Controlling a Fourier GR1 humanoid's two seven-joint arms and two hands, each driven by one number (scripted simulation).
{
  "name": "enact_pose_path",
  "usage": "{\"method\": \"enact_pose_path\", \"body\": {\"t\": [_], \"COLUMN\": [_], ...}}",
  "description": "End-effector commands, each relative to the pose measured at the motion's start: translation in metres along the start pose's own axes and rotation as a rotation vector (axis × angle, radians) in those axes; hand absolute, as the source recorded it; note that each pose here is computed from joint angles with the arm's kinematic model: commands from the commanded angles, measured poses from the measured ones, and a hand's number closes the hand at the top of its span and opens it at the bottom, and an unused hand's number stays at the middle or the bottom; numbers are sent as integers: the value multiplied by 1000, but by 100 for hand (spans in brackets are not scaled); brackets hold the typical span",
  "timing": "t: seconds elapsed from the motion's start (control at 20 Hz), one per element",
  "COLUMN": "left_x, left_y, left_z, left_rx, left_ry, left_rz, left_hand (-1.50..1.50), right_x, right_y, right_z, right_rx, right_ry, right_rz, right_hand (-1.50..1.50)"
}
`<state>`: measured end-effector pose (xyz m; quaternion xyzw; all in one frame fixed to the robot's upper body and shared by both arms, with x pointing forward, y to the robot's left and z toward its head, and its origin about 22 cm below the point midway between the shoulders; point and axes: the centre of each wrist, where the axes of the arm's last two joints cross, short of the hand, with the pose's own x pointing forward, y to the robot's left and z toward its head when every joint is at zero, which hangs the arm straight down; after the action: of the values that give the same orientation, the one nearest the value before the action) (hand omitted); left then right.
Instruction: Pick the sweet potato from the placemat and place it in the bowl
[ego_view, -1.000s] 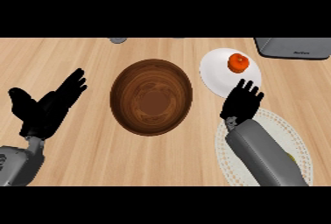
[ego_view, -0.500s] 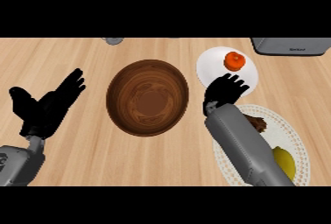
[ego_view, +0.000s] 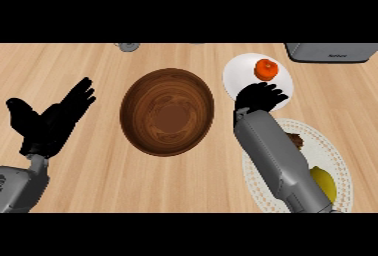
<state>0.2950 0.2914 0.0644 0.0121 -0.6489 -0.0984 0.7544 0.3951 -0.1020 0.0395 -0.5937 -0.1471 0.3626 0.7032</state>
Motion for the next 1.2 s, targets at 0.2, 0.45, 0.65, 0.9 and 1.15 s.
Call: {"method": "enact_pose_path", "body": {"t": [0.2, 0.45, 0.65, 0.9, 1.15], "left_x": [-3, 2, 4, -3, -9], "left_y": [5, -9, 18, 6, -2], "left_z": [6, -4, -7, -4, -4], "left_rx": [-6, 11, 7, 11, 7], "left_ry": [-12, -10, -6, -6, -8], "left_rz": [-7, -14, -3, -4, -11], "left_hand": [0, 0, 0, 0, 0], "right_x": [2, 2, -2, -6, -20], "right_y": [4, 1, 10, 11, 45], "right_z": [-1, -5, -12, -15, -22], "right_rx": [23, 43, 66, 88, 99], "right_ry": [258, 272, 298, 308, 346], "right_rz": [60, 53, 59, 63, 77], "right_hand": [-150, -150, -150, -150, -150]}}
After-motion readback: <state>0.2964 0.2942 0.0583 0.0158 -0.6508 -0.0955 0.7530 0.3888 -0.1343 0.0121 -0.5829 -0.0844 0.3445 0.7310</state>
